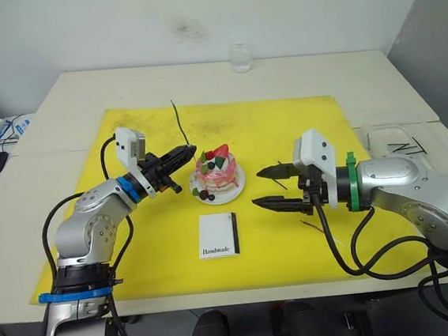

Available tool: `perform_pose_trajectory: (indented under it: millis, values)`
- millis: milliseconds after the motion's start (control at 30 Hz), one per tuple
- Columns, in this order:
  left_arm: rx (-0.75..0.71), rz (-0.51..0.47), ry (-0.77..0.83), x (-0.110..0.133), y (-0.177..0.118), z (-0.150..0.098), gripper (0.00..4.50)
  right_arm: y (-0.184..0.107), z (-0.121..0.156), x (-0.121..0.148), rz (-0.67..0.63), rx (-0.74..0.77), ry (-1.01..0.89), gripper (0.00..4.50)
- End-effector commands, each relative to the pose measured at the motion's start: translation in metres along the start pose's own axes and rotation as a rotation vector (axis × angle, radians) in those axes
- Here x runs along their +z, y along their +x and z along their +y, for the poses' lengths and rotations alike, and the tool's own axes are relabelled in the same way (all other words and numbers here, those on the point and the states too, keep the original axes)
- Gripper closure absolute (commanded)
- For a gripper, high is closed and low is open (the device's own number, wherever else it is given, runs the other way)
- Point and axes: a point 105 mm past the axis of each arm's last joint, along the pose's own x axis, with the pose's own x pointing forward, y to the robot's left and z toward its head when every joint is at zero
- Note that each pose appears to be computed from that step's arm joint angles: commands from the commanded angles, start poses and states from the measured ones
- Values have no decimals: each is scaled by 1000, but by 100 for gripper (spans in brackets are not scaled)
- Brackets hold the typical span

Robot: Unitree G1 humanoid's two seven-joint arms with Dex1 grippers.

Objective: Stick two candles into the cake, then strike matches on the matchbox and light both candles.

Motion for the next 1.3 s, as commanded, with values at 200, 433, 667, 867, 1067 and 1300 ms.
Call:
perform_pose_trajectory:
  millis: [200, 433, 667, 867, 1067, 1300]
  values:
    - [9, -40, 23, 7, 1, 1, 450, -4, 1, 10, -18, -10, -47, 173]
    - [0, -37, 16, 3, 2, -1, 450, -6, 0, 9, -12, -13, -47, 173]
    - [-25, -40, 6, 4, 2, -4, 450, -6, 0, 8, -3, -15, -44, 173]
    - [-28, -23, 25, -1, 0, -4, 450, -7, -1, 7, 1, -16, -44, 173]
    - [-15, -12, 62, -11, 3, -3, 450, -7, -1, 7, -1, -21, -49, 173]
    - [-14, 1, 85, -28, 6, -7, 450, -6, -4, 10, -16, -42, -59, 173]
